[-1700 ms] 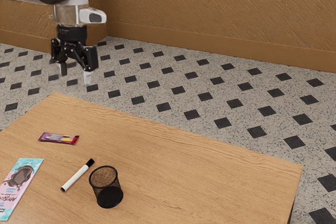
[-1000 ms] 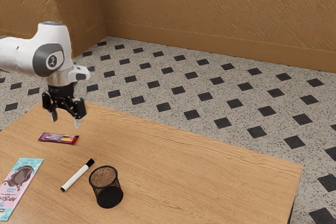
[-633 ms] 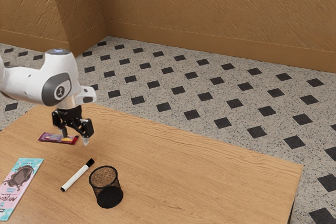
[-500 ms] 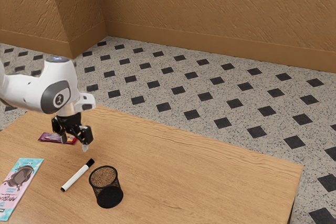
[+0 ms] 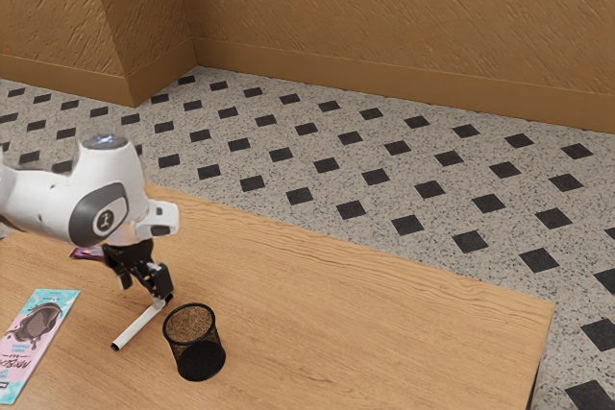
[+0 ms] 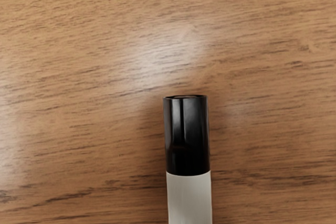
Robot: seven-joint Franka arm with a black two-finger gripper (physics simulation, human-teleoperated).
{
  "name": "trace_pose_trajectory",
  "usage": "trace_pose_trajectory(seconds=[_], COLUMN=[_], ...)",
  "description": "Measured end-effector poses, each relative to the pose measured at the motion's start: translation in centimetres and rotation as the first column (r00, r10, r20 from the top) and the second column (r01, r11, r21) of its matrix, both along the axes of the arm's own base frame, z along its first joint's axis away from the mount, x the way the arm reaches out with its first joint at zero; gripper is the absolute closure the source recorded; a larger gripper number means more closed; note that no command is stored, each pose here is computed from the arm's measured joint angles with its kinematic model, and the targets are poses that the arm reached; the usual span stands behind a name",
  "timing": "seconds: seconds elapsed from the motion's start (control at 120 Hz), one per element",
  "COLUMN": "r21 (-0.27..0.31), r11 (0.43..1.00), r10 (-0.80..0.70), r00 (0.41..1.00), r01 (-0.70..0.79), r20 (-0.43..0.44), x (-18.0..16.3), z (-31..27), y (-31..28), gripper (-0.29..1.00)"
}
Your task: Put the marker into the pen holder.
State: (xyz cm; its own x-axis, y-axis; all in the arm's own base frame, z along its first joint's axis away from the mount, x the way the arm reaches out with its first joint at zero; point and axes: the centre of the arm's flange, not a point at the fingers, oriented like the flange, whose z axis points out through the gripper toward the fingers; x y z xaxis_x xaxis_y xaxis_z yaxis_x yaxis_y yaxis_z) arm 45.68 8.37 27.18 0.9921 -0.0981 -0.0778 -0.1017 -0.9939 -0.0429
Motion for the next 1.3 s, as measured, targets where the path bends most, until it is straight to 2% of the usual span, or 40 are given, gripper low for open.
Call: trace_pose_trajectory(seconds=[0.2, 0.283, 0.583, 0.75, 0.958, 1.3], r21=[0.004, 0.004, 0.004, 0.004, 0.008, 0.011], r11=[0.999, 0.999, 0.996, 0.995, 0.994, 0.993], r10=[-0.041, -0.051, -0.085, -0.097, -0.109, -0.114], r00=[0.999, 0.999, 0.996, 0.995, 0.994, 0.993], r01=[0.041, 0.051, 0.085, 0.097, 0.109, 0.114], r20=[-0.005, -0.002, 0.008, 0.011, 0.005, 0.009], x=[0.0, 0.1, 0.2, 0.3, 0.3, 0.3], z=[-1.6, -1.8, -1.8, -1.7, -2.2, -2.4], y=[0.4, 0.5, 0.5, 0.5, 0.4, 0.3], gripper=[0.0, 0.04, 0.46, 0.6, 0.68, 0.69])
